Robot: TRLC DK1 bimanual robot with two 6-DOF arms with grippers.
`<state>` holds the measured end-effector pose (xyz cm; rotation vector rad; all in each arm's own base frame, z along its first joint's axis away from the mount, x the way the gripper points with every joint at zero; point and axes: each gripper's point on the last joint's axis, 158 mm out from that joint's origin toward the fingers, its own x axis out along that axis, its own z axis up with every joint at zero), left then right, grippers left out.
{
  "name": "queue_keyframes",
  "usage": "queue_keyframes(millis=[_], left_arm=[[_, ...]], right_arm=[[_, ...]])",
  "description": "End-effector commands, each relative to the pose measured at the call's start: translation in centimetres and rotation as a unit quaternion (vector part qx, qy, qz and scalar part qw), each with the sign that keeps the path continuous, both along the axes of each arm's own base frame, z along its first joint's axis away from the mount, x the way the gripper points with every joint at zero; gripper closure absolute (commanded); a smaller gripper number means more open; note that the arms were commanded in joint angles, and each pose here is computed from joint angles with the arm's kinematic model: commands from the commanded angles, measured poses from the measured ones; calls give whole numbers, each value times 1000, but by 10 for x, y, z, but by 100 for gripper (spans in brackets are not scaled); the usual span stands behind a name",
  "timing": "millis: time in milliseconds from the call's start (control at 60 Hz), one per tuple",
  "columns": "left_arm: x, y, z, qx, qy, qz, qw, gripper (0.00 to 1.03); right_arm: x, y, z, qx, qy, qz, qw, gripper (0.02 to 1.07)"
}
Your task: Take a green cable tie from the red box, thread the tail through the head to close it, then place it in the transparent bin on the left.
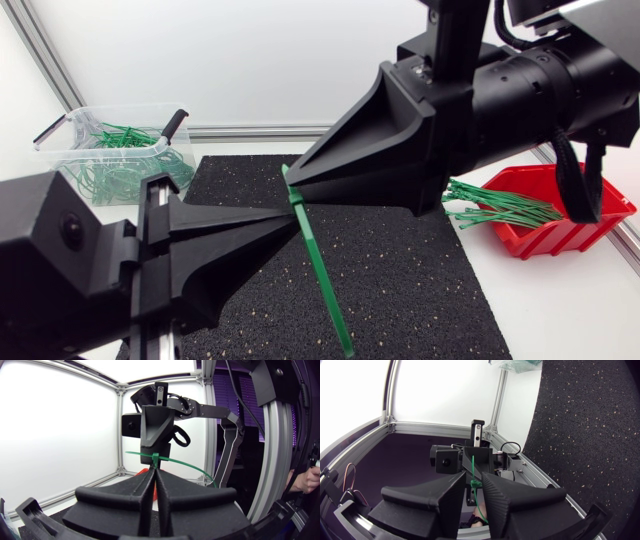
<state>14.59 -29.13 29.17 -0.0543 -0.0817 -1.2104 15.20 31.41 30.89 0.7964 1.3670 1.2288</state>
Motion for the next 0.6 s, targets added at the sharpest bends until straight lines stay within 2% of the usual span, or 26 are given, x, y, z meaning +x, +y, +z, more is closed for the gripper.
queue_keyframes(millis=[0, 100, 167, 383, 583], left_arm=[[-2, -4, -14, 17, -2, -4, 1000, 99], [-4, -7, -16, 20, -2, -5, 1000, 99], [-3, -8, -17, 21, -2, -4, 1000, 99], [-8, -11, -18, 24, -5, -6, 1000, 99], [-27, -17, -15, 24, -11, -21, 999, 99]], right_arm=[[2, 2, -3, -3, -9, 3, 1000, 89], [2, 2, -3, -3, -10, 3, 1000, 90], [4, 2, -5, -5, -14, -1, 1000, 101], [8, 0, -4, -8, -25, -12, 1000, 101], [51, 3, -20, -30, -19, -55, 998, 101]])
